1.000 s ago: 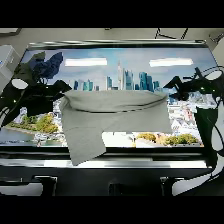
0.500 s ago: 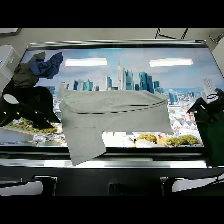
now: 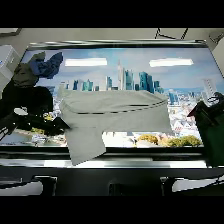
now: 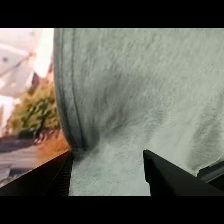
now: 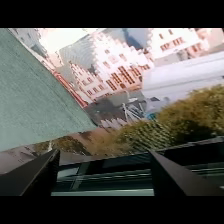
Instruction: Fold the clothes and pants, and hang the long-sleeved shirts on hangers.
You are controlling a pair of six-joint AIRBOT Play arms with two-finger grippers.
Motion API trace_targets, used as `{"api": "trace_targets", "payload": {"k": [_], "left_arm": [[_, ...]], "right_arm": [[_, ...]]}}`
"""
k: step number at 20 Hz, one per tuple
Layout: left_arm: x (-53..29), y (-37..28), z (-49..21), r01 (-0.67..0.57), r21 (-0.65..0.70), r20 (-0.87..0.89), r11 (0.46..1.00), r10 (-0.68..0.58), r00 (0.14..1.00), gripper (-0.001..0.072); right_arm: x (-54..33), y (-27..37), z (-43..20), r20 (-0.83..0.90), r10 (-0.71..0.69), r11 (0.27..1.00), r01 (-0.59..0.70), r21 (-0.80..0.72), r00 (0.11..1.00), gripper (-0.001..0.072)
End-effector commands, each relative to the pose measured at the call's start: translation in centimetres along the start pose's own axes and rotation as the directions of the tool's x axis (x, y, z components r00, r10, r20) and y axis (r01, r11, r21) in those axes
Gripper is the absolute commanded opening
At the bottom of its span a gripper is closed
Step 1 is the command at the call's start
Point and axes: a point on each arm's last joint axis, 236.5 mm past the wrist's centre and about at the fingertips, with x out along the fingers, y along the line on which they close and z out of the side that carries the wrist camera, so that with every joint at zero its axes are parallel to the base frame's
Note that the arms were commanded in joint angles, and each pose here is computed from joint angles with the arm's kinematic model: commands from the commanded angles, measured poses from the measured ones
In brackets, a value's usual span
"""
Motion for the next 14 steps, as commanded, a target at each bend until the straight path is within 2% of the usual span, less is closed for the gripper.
{"api": "trace_targets", "payload": {"k": [1,2,5,6,10,14], "left_arm": [[1.0,-0.8,1.3,0.005,0.022,0.061,1.000,-0.006,0.998,0.0477],[1.3,-0.9,1.2,0.004,0.021,0.054,1.000,-0.006,0.999,0.0403],[1.7,-1.1,0.9,0.003,0.034,0.040,0.999,-0.004,0.999,0.0066],[1.6,-1.2,0.9,0.004,0.036,0.038,0.999,-0.006,0.999,0.0030],[1.4,-1.4,1.0,0.005,0.040,0.044,0.999,-0.007,0.999,0.0029],[0.7,-1.9,1.1,0.007,0.056,0.064,0.998,-0.010,0.998,0.0029]], "right_arm": [[0.0,0.9,-0.1,-0.005,0.039,0.999,-0.039,-0.015,0.999,0.0628],[0.0,1.0,-0.1,-0.005,0.041,0.999,-0.041,-0.015,0.999,0.0628],[0.1,0.9,-0.2,-0.006,0.040,0.998,-0.040,-0.038,0.999,0.0627],[0.4,0.7,-0.2,-0.011,0.037,0.999,-0.037,-0.037,0.999,0.0627],[4.8,0.0,-1.6,-0.075,0.024,0.998,-0.028,-0.064,0.997,0.0610],[9.2,1.5,-1.3,-0.048,0.011,0.992,-0.017,-0.127,0.999,0.0612]]}}
